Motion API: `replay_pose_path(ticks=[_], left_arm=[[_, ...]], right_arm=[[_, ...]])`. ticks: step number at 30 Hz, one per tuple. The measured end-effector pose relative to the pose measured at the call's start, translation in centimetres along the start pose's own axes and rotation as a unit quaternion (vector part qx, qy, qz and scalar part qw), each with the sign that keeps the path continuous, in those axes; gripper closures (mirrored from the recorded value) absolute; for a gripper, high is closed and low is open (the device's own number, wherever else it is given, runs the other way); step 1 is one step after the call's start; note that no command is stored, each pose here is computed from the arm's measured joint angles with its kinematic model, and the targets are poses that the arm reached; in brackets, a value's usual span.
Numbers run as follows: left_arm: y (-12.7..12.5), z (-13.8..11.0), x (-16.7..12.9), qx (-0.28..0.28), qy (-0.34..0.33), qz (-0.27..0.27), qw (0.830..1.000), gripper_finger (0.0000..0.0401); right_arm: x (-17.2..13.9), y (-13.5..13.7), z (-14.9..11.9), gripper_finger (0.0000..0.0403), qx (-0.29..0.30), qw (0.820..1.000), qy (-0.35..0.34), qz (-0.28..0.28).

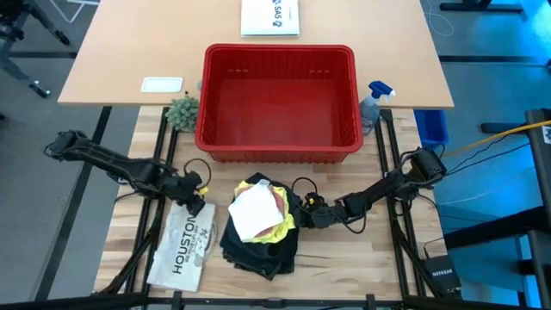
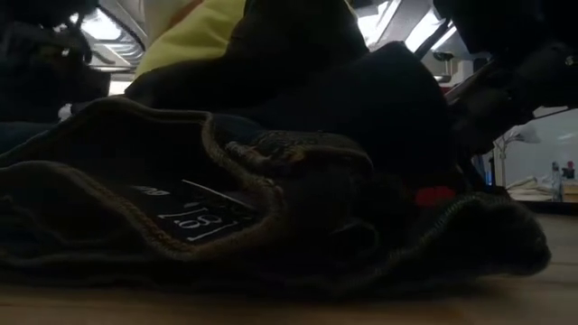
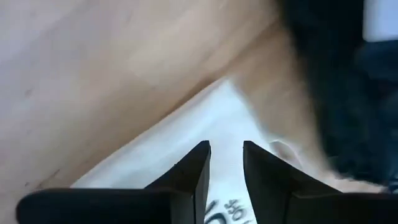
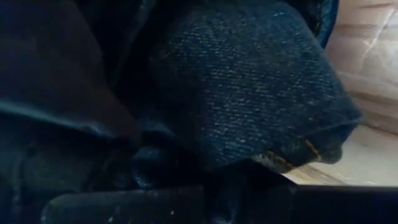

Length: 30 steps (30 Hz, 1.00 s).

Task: Fold laundry
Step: Put the stacked clothes into the red bin

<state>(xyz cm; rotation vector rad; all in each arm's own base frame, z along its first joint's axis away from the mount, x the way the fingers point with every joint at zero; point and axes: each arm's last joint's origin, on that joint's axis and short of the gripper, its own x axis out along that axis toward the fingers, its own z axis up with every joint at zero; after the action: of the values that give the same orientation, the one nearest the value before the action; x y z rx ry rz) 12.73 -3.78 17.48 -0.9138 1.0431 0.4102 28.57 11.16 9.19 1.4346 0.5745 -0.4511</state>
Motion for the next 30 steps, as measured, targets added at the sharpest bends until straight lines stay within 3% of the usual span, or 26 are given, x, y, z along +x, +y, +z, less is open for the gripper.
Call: replay_pose_path(ticks=[4, 9, 18, 24, 30], left_arm=[[-0.5, 0.5, -1.2, 0.001, -0.068, -0.033, 0.997, 0.0315], [-1.8, 1.6, -0.7, 0.039, -0.175, -0.103, 0.978, 0.0315], [-0.8, 1.3, 3.8, 0.034, -0.138, -0.204, 0.968, 0.0313], [-1.2, 1.4, 4.4, 0.045, -0.148, -0.214, 0.964, 0.0257], [-0.3, 1.4, 5.0, 0.070, -0.152, -0.155, 0.974, 0.0227]], right_arm=[[0.0, 0.0, -0.1, 0.0387, 0.004, 1.000, 0.019, -0.001], [0.1, 0.0, -0.2, 0.0387, 0.023, 0.999, 0.033, -0.003], [0.2, 0.2, 0.4, 0.0389, 0.033, 0.998, 0.052, -0.002], [0.4, 0.4, 1.1, 0.0389, 0.036, 0.998, 0.054, 0.001], [0.5, 0.5, 1.4, 0.0389, 0.035, 0.997, 0.064, 0.006]])
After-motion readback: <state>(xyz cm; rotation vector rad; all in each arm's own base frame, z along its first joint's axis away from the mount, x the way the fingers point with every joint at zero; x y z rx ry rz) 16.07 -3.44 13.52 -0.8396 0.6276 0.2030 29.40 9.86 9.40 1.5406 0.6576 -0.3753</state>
